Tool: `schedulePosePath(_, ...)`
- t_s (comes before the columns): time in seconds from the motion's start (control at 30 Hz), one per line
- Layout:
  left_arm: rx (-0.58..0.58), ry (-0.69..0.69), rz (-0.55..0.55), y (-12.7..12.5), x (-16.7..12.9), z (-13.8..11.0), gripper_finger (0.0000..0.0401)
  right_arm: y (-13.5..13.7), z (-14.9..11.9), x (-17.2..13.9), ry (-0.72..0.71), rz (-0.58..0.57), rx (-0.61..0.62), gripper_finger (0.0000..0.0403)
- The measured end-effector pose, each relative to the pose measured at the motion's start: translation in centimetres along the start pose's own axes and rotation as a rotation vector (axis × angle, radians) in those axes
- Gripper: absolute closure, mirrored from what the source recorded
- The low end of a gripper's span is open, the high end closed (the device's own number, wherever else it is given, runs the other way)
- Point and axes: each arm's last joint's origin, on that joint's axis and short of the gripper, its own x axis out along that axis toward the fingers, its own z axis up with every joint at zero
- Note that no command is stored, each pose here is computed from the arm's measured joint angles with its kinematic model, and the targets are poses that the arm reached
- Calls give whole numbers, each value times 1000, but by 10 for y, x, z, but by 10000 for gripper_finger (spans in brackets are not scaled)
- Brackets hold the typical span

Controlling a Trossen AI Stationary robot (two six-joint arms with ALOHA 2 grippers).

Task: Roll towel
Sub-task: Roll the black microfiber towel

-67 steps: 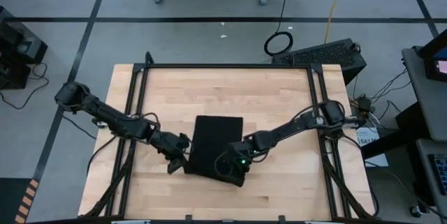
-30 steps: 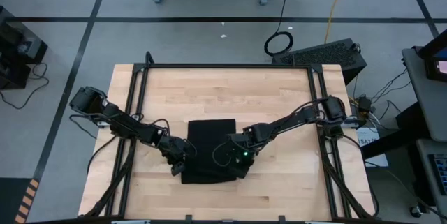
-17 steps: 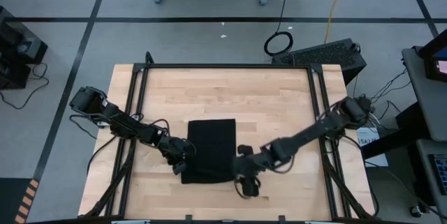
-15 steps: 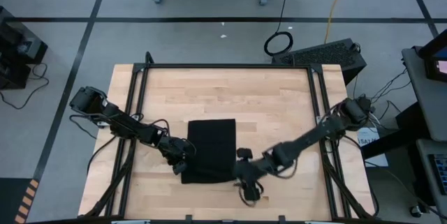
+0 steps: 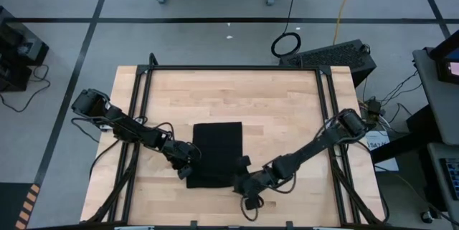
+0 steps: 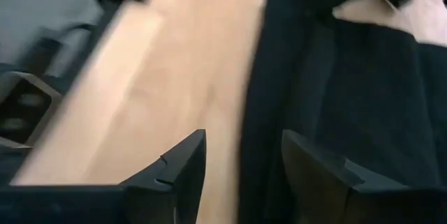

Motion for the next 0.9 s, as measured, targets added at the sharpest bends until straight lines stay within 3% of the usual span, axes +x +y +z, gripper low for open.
schedulePosePath(0.3,1,-7,2,0,0,0,394,-25,-13,14,131,-20,109,214)
schedulePosePath(0.5,0,-8,2,0,0,0,385,-38,-13,16,145,-53,146,210)
schedulePosePath(0.7,-51,-13,-1,-2,-1,1,297,-42,-18,22,177,-31,194,186)
schedulePosePath(0.9,-55,12,-72,-16,-9,3,201,-42,-18,22,182,-31,224,166)
